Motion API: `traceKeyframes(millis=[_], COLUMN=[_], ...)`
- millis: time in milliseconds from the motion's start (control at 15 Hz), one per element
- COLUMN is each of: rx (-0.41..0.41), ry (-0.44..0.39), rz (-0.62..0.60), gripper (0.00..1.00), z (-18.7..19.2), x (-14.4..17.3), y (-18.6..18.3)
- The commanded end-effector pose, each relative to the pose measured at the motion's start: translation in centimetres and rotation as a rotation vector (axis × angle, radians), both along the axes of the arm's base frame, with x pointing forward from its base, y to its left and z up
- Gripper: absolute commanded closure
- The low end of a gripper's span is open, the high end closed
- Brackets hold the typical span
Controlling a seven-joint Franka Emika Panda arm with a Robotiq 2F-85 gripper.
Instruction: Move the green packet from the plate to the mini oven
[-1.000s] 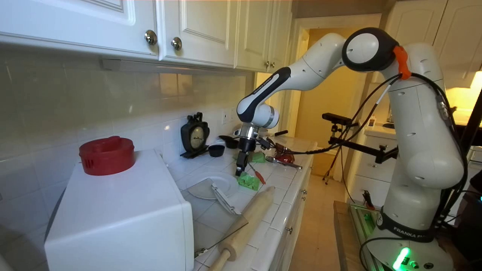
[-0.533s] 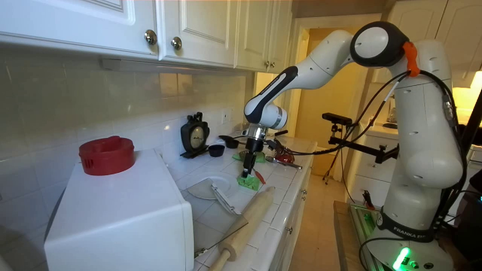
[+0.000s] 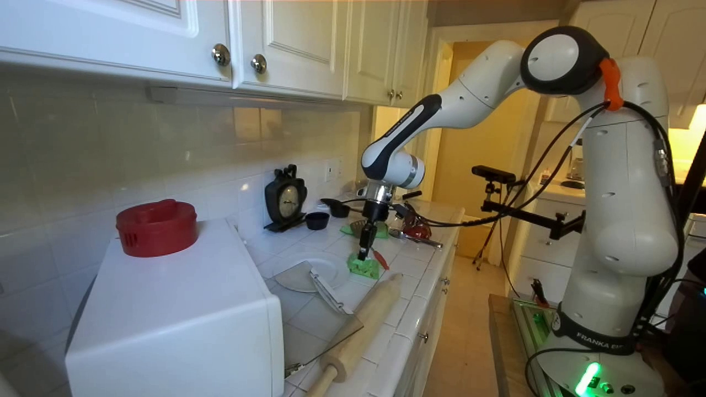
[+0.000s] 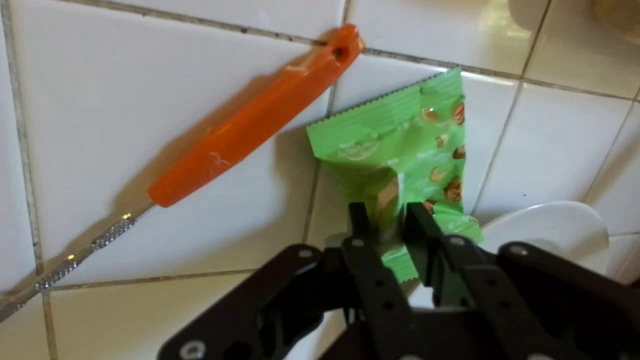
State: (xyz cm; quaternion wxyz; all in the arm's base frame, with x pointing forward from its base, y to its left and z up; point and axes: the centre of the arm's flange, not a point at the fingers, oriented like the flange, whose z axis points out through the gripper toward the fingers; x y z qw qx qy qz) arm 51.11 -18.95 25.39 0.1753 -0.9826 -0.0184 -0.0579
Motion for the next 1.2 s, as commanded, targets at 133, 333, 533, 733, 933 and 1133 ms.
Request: traceKeyframes(millis=[133, 333, 533, 733, 933, 1133], rx=[-0.009, -0.007, -0.002, -0.021, -0.05, -0.077], ry=[-0.015, -0.018, -0.037, -0.068, -0.122, -0.215], rz=[-0.011, -0.02, -0.048, -0.094, -0.164, -0.236], gripper=[1.0, 1.0, 0.99, 0.99, 0.99, 0.99], z=[0.3, 1.0, 2.5, 4.3, 5.7, 7.0], x=[-0.5, -1.0, -2.7, -5.0, -6.7, -8.2], y=[0.6, 1.0, 1.5, 2.6, 3.8, 5.1])
